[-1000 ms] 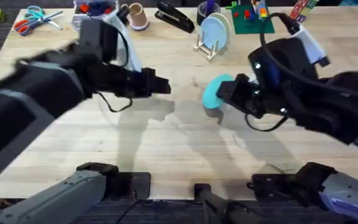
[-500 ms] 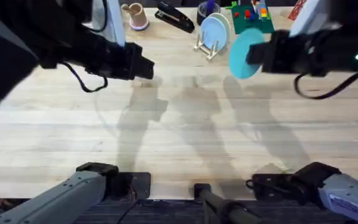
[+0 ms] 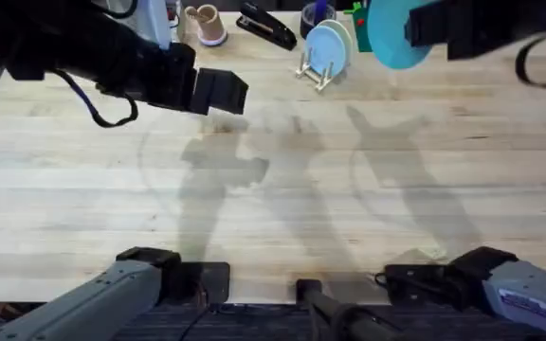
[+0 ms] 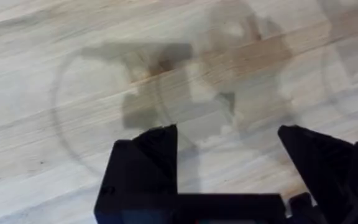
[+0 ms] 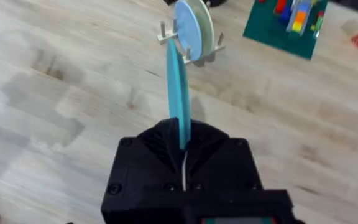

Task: Pick up the plates from the table one by one and place each into a slot on the dish rack.

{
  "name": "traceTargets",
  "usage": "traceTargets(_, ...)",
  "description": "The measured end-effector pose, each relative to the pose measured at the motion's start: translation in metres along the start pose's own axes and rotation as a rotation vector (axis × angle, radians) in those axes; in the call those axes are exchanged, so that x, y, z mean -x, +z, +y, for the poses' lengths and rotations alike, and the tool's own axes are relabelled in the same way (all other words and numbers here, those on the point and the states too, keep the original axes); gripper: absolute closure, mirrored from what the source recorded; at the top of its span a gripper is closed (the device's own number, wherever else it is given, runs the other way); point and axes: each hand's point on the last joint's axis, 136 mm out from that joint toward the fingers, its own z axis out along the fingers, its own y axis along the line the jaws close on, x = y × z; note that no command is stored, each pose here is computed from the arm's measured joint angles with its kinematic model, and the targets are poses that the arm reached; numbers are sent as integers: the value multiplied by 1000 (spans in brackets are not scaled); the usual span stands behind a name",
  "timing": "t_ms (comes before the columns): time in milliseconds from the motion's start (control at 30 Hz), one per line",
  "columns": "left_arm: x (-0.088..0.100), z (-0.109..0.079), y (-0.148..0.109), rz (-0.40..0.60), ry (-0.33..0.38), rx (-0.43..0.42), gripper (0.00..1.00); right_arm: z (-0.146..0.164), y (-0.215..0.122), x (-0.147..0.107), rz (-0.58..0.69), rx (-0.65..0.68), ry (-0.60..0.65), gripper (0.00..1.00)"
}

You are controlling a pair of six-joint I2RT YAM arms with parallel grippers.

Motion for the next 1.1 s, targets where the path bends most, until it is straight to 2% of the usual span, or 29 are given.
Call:
traceTargets(400, 0, 2, 0, 1, 0, 14, 6, -8, 6, 42, 40, -47, -195, 972)
traceTargets(733, 0, 2, 0, 1, 1, 14, 6, -13, 2, 77, -16, -79, -324, 972)
traceTargets(1100, 0, 2, 0, 1, 1, 14, 6, -17, 19, 79, 19, -87, -382, 972)
